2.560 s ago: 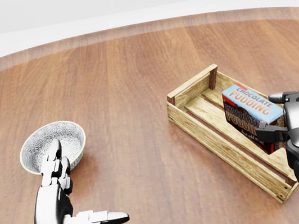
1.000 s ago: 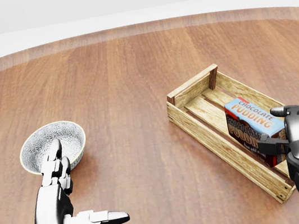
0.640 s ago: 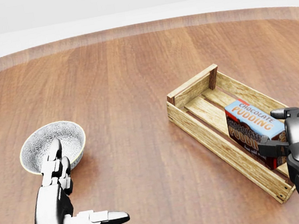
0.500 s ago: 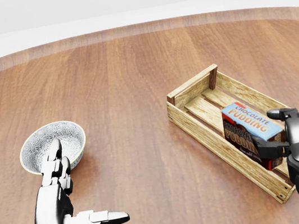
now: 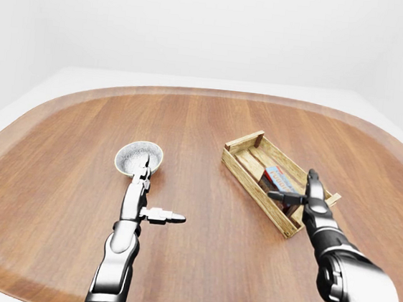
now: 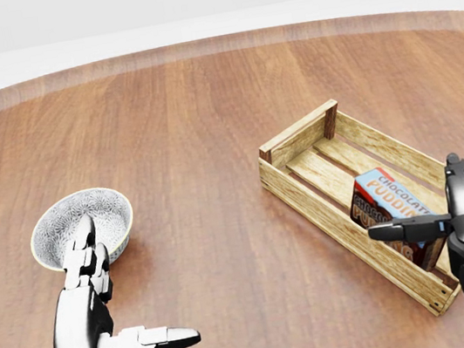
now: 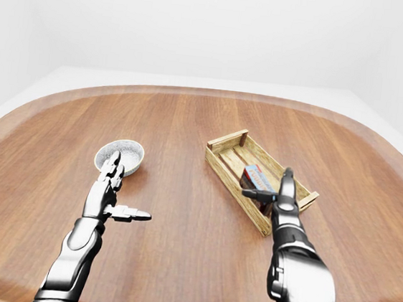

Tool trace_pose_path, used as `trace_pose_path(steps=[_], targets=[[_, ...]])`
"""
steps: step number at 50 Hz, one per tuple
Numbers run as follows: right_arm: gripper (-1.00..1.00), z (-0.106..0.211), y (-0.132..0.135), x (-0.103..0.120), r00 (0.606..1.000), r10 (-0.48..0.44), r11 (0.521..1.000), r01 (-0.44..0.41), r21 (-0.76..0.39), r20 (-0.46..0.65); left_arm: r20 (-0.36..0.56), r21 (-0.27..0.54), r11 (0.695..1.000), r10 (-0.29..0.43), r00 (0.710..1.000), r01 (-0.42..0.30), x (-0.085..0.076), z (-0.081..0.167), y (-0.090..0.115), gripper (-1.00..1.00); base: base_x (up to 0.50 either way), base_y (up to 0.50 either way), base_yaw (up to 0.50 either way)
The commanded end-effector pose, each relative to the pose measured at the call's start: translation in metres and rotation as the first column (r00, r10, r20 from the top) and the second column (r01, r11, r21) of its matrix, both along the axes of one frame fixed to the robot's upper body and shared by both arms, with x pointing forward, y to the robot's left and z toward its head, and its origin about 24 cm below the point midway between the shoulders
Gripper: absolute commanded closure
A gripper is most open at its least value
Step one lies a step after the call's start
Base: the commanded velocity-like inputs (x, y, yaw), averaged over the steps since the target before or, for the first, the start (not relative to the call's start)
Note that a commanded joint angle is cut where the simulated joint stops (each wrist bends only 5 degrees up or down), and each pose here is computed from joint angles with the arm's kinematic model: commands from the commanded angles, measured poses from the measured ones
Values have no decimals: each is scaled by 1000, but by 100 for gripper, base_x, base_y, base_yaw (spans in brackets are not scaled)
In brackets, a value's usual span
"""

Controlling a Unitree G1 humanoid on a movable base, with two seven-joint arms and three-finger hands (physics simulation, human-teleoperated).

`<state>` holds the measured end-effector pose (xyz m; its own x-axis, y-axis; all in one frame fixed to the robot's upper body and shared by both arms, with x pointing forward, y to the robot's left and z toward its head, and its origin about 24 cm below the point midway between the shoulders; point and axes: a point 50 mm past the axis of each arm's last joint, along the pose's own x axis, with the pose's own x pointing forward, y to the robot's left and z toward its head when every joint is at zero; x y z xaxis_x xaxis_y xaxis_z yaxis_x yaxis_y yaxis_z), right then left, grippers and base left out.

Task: Pick up the chocolate pudding and put it in the tray.

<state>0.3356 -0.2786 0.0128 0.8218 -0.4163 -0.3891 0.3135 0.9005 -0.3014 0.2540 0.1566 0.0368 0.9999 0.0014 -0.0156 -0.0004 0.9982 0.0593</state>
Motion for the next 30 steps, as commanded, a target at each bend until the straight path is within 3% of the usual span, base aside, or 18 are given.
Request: trace_pose_path(steps=[1, 8, 30], targets=[[-100, 15, -3, 9, 999, -3, 1000, 3, 0, 47, -8, -7, 1000, -2, 1000, 2, 1, -1, 0, -100, 0, 0, 0], [-100, 38, -5, 22, 993, 10, 1000, -10, 2, 118, -7, -6, 1000, -4, 1000, 4, 0, -2, 1, -100, 0, 0, 0], [-100, 67, -9, 34, 976, 26, 999, -32, 23, 214, -7, -5, 1000, -6, 1000, 6, -1, -1, 0, -100, 0, 0, 0]])
